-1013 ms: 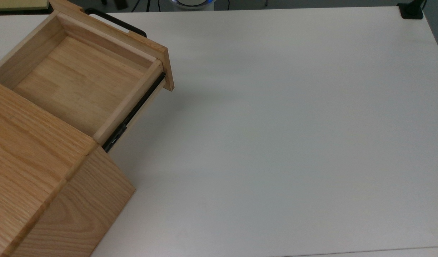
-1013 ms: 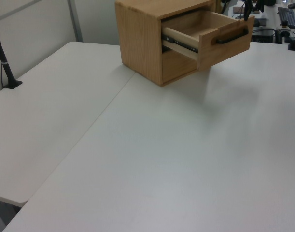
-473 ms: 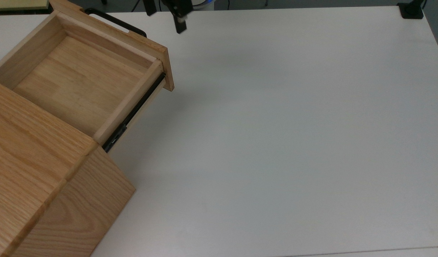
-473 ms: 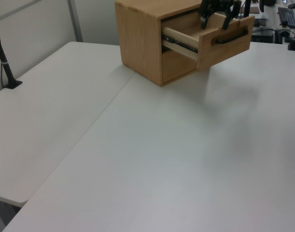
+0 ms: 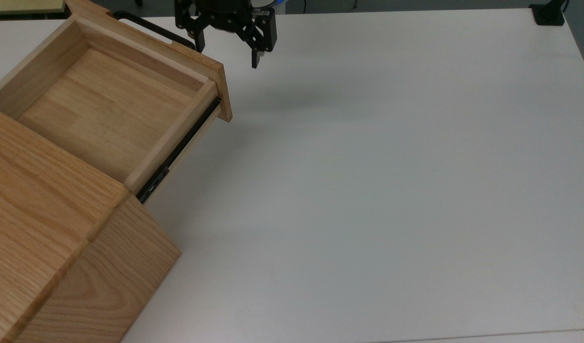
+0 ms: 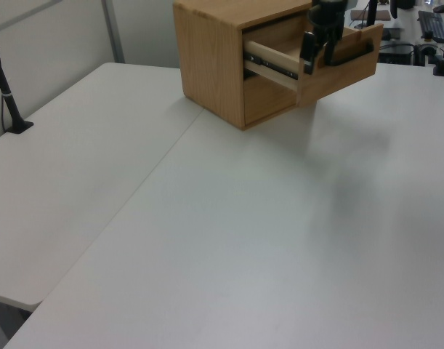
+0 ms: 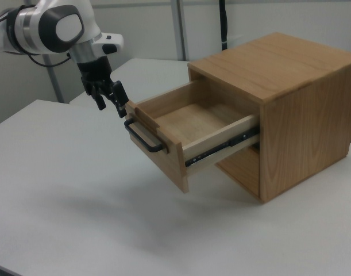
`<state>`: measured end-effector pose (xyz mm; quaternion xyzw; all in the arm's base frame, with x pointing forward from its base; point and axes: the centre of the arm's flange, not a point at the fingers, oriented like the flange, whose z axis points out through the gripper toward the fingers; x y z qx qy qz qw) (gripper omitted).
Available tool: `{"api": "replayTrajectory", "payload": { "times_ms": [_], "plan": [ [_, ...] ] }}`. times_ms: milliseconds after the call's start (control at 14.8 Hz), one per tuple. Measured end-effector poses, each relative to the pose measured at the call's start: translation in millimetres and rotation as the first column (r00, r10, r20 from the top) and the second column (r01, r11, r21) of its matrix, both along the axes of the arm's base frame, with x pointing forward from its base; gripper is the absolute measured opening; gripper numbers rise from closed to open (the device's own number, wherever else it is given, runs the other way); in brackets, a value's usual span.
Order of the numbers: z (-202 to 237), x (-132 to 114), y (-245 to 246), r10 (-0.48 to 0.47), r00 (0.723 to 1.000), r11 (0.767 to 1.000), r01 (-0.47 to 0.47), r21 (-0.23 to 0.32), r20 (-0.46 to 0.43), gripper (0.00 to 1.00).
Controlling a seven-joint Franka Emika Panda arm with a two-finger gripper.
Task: Open the drawer by sliding it
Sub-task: 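Release the handle and lift the gripper away from the drawer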
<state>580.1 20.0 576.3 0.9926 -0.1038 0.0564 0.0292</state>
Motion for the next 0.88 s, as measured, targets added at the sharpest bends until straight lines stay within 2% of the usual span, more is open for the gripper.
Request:
{"api": "replayTrajectory", "payload": {
  "times_ms": [203, 338, 608, 878],
  "plan": [
    [10.2, -5.6, -13.5, 0.157, 0.986, 0.987, -0.158, -0.017, -0.061, 1.00],
    [14.0, -8.8, -19.0, 0.191, 0.977, 0.981, -0.193, -0.014, -0.088, 1.00],
    [12.2, -10.0, -12.5, 0.200, 0.975, 0.979, -0.197, 0.044, -0.092, 1.00],
    [12.9, -9.9, -11.5, 0.201, 0.976, 0.979, -0.196, 0.054, -0.089, 1.00]
  ]
}}
